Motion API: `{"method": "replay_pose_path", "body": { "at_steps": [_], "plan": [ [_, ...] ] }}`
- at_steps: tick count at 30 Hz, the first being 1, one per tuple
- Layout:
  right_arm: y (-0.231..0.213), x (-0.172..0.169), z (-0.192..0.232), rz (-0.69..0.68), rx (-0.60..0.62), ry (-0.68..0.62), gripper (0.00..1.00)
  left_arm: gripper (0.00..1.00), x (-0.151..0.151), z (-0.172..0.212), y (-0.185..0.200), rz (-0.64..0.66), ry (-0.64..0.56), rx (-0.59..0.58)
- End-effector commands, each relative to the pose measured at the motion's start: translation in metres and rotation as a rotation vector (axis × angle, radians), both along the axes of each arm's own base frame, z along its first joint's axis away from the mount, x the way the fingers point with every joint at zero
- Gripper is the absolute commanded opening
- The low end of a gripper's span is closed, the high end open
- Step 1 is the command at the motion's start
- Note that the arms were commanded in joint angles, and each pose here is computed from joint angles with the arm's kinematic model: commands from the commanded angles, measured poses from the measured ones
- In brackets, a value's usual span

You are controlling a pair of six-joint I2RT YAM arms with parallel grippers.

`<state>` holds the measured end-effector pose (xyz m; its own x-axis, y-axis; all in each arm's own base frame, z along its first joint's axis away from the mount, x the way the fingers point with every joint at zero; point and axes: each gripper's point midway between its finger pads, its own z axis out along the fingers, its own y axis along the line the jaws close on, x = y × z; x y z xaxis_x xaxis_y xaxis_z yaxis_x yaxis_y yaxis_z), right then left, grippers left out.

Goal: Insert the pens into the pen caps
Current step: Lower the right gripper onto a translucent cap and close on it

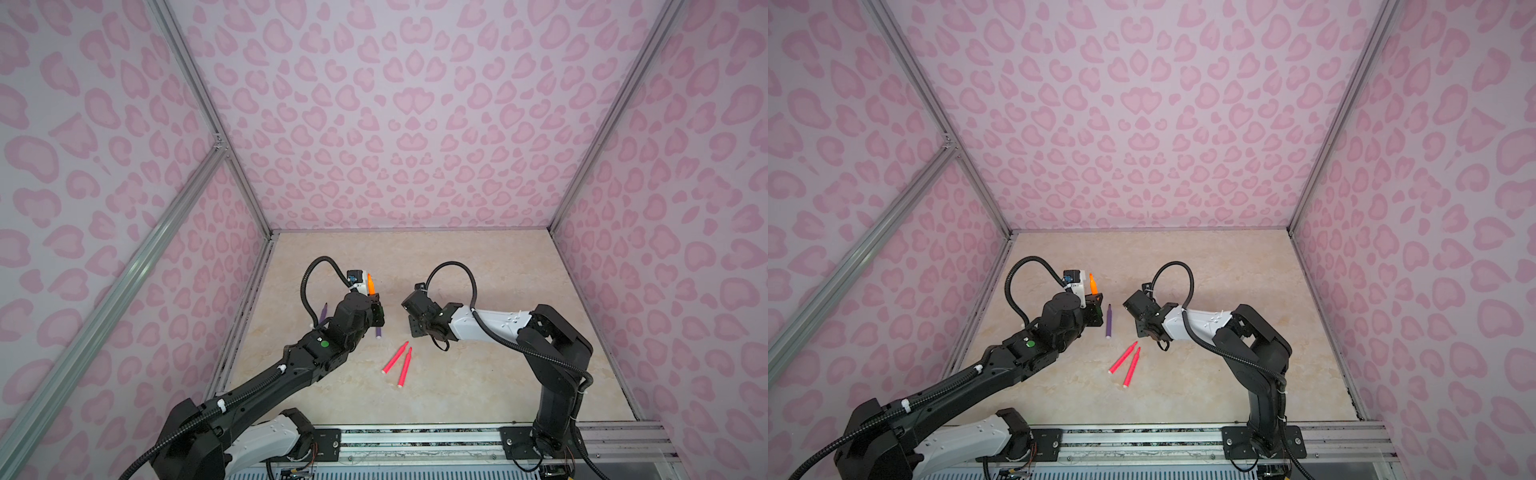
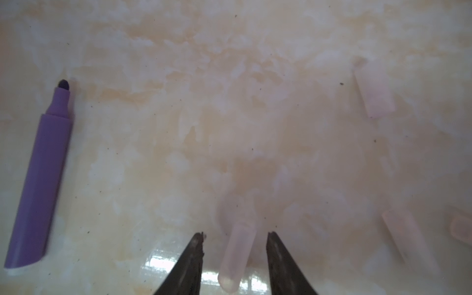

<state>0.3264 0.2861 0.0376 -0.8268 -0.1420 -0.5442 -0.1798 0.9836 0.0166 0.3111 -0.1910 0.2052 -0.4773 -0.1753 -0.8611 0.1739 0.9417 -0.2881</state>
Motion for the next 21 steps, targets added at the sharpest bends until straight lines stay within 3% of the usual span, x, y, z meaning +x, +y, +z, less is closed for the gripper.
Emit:
{"method": "replay_pose_path", "body": {
  "at_steps": [1,21],
  "plan": [
    [-0.009,-0.002,-0.007,-0.032,-0.024,0.008,0.42,0.03,0.002,0.009,-0.002,-0.004,-0.031,-0.021],
    [-0.013,-0.003,-0.029,-0.05,-0.062,0.064,0.26,0.03,0.001,0.009,-0.002,-0.007,-0.031,-0.026]
  ]
}}
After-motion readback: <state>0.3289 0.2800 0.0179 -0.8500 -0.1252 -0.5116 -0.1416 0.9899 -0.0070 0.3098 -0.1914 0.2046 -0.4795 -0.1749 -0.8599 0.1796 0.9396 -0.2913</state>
